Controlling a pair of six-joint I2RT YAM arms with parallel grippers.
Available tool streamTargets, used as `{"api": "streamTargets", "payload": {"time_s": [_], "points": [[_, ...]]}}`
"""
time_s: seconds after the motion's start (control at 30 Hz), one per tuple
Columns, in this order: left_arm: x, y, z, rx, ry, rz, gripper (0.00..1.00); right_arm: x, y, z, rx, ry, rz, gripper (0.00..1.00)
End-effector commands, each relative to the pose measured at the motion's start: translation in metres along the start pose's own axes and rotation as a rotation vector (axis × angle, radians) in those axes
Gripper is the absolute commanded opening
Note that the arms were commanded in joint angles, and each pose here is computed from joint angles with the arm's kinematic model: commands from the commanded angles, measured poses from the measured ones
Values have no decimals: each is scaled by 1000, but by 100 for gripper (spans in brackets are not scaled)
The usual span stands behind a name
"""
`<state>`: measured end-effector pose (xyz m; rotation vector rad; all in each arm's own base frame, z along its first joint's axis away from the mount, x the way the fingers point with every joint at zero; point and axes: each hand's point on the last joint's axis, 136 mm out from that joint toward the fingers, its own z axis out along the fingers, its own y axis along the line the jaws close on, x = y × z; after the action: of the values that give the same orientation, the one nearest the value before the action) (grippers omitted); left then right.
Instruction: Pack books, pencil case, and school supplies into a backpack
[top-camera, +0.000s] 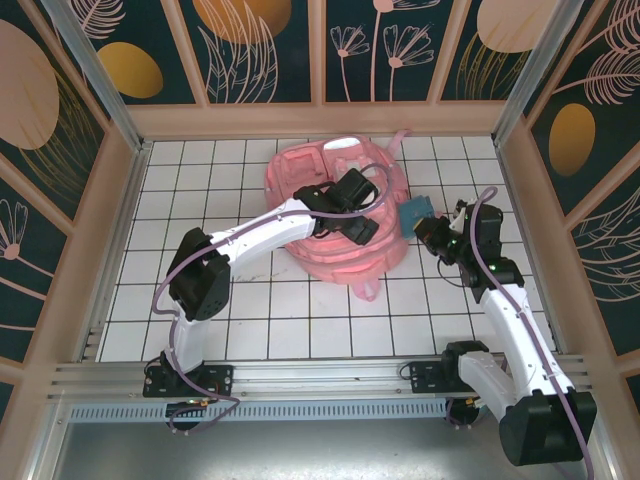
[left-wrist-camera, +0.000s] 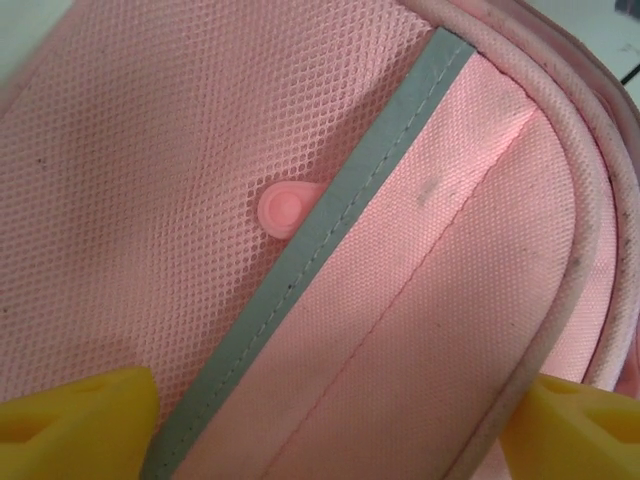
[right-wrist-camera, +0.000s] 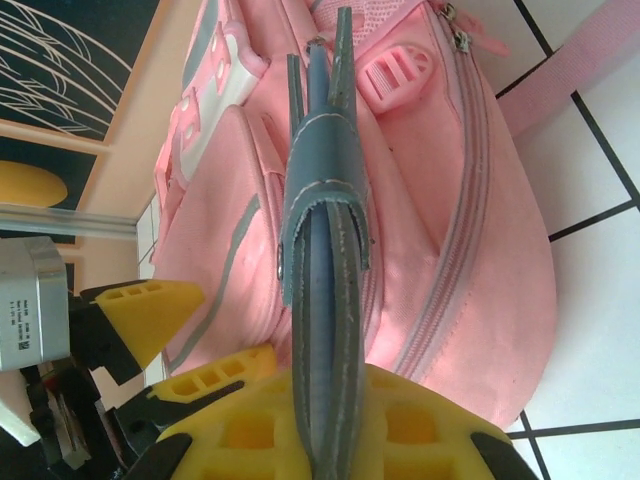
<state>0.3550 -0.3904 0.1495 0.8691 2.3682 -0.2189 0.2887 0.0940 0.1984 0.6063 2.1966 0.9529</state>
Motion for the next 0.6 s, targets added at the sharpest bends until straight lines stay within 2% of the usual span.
{"api": "streamTargets", "payload": {"time_s": [0.0, 0.27, 0.57], "points": [[-31, 33, -31, -135, -108, -38, 78, 0, 9, -3, -52, 1, 2, 0], [-45, 31, -48, -108, -164, -34, 55, 25, 23, -5, -169, 121, 8, 1], [-48, 35, -50, -134, -180, -43, 45, 44, 41, 5, -319, 223, 21, 0]]}}
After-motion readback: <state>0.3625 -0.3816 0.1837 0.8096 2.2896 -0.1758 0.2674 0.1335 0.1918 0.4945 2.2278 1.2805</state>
